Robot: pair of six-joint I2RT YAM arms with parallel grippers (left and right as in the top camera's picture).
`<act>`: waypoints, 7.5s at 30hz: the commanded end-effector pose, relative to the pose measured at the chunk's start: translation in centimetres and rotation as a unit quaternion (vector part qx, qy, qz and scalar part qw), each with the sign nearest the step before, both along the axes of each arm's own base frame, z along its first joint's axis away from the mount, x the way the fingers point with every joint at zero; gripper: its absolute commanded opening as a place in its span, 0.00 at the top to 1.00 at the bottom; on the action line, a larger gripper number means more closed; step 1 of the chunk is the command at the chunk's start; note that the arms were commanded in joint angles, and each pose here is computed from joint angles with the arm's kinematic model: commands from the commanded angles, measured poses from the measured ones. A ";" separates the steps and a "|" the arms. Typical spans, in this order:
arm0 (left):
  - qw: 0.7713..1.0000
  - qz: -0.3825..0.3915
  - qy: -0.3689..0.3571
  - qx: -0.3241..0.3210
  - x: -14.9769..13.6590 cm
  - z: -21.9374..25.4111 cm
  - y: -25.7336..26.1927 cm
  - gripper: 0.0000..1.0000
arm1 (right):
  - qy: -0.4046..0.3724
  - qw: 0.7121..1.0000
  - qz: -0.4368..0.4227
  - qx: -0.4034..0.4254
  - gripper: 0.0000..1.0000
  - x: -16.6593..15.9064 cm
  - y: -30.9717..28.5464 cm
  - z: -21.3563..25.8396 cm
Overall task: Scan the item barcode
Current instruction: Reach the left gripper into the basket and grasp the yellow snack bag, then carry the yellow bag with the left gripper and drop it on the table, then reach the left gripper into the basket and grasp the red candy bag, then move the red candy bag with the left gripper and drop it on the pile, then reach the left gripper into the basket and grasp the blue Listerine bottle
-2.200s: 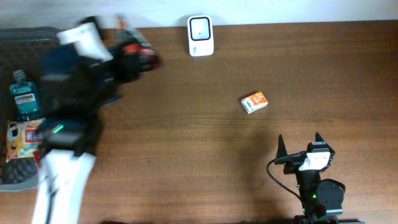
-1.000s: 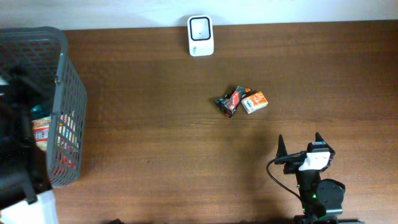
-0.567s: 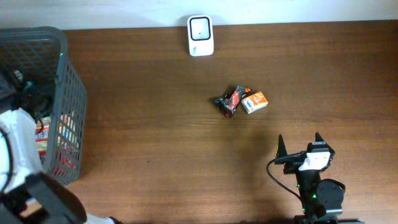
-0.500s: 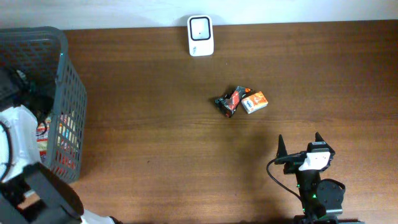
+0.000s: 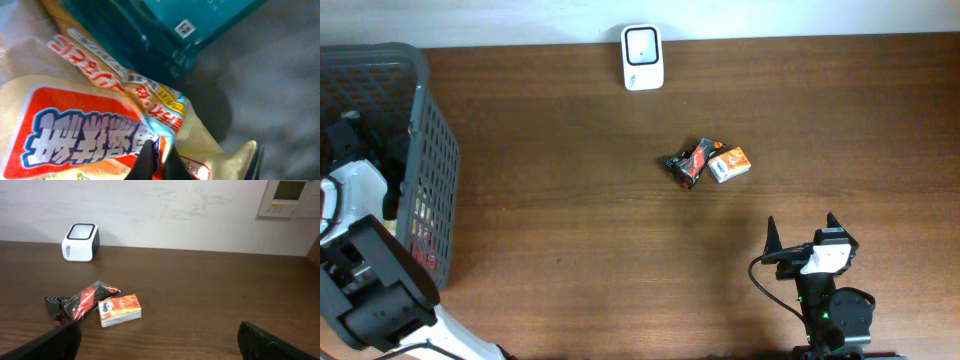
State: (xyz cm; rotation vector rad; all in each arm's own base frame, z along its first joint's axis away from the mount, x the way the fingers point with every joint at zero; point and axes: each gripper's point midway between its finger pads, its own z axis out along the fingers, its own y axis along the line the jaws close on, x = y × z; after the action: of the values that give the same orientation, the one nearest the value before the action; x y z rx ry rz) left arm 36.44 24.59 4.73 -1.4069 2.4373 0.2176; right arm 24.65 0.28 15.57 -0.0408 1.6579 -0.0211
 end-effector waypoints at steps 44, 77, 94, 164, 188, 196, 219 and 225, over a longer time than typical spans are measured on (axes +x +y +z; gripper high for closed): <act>0.676 -0.713 -0.184 -0.027 5.2 6.8 -53.3 0.78 | 0.003 1.000 -0.007 -0.004 0.02 0.0 -0.3 -0.3; 0.997 0.065 -0.043 0.017 -7.5 16.4 0.3 0.01 | 0.003 1.000 -0.007 -0.004 0.02 0.0 -0.3 -0.3; 0.948 0.263 0.061 -0.167 -9.7 1.6 -4.2 0.01 | 0.003 1.000 -0.007 -0.004 0.02 0.0 -0.3 -0.3; 0.735 -0.527 -0.376 0.202 11.6 34.6 -42.0 0.01 | 0.003 1.000 -0.007 -0.004 0.02 0.0 -0.3 -0.3; 0.918 -0.328 0.021 0.222 7.4 15.5 3.6 0.01 | 0.003 1.000 -0.007 -0.004 0.02 0.0 -0.3 -0.3; 0.903 -0.362 0.117 0.197 5.3 9.9 6.3 0.01 | 0.003 1.000 -0.007 -0.004 0.02 0.0 -0.3 -0.3; 0.885 -0.454 0.103 -0.017 3.4 -3.7 3.1 0.00 | 0.003 1.000 -0.007 -0.004 0.02 0.0 -0.3 -0.3; 0.877 -0.467 0.071 -0.082 2.8 -3.7 0.1 0.01 | 0.003 1.000 -0.007 -0.004 0.02 0.0 -0.3 -0.3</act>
State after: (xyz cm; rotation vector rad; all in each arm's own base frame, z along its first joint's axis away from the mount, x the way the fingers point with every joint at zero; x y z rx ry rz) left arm 39.59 26.12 2.93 -0.1363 2.9697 0.0068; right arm 24.65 0.28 15.57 -0.0408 1.6579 -0.0211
